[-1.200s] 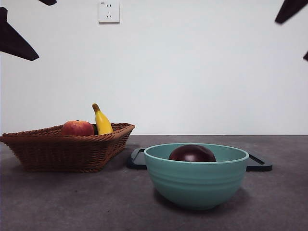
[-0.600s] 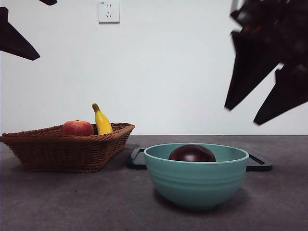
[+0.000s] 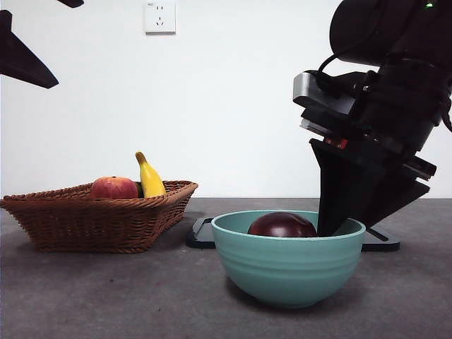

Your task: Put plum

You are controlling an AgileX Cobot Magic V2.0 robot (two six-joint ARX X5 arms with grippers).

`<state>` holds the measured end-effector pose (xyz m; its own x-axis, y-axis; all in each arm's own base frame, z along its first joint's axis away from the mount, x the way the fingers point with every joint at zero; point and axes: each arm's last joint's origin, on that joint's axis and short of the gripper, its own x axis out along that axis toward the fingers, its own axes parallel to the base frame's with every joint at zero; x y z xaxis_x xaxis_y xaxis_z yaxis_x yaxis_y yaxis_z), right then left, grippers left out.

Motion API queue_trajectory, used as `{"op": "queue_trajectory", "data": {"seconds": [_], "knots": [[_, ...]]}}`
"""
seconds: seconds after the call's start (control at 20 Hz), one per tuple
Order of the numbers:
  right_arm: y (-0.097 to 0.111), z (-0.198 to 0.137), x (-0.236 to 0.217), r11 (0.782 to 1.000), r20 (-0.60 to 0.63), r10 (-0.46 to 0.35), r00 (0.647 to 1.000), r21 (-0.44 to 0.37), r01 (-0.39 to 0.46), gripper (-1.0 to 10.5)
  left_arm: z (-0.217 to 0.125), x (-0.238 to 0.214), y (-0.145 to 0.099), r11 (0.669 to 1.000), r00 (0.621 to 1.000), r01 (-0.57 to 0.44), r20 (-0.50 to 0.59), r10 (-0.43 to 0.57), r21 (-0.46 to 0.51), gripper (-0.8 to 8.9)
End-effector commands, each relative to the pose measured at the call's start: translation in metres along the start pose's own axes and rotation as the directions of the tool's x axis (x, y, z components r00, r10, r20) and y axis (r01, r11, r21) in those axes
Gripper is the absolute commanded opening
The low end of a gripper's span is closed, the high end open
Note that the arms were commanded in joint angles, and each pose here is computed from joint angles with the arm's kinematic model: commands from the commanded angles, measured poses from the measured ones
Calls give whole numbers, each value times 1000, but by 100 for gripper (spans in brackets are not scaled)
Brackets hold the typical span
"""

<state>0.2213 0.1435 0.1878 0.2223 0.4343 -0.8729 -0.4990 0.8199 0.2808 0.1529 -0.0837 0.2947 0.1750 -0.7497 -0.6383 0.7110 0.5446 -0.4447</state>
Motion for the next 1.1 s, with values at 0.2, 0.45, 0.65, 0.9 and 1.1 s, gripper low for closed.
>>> {"op": "queue_trajectory", "data": {"seconds": [0.2, 0.45, 0.65, 0.9, 1.1], "knots": [[2, 2, 4, 1000, 0, 6, 1000, 1, -6, 10, 3, -1, -1, 1000, 1000, 9, 9, -9, 24, 405], [5, 9, -6, 1000, 36, 11, 999, 0, -11, 10, 3, -1, -1, 1000, 1000, 9, 9, -9, 28, 405], [9, 34, -31, 1000, 93, 0, 996, 4, 0, 10, 3, -1, -1, 1000, 1000, 9, 9, -9, 28, 405], [-6, 78, -64, 998, 197, -63, 978, 40, 56, 10, 3, -1, -1, 1000, 1000, 9, 9, -9, 28, 405], [-30, 119, -70, 993, 233, -102, 967, 80, 85, 10, 3, -1, -2, 1000, 1000, 9, 10, -9, 28, 405]]}}
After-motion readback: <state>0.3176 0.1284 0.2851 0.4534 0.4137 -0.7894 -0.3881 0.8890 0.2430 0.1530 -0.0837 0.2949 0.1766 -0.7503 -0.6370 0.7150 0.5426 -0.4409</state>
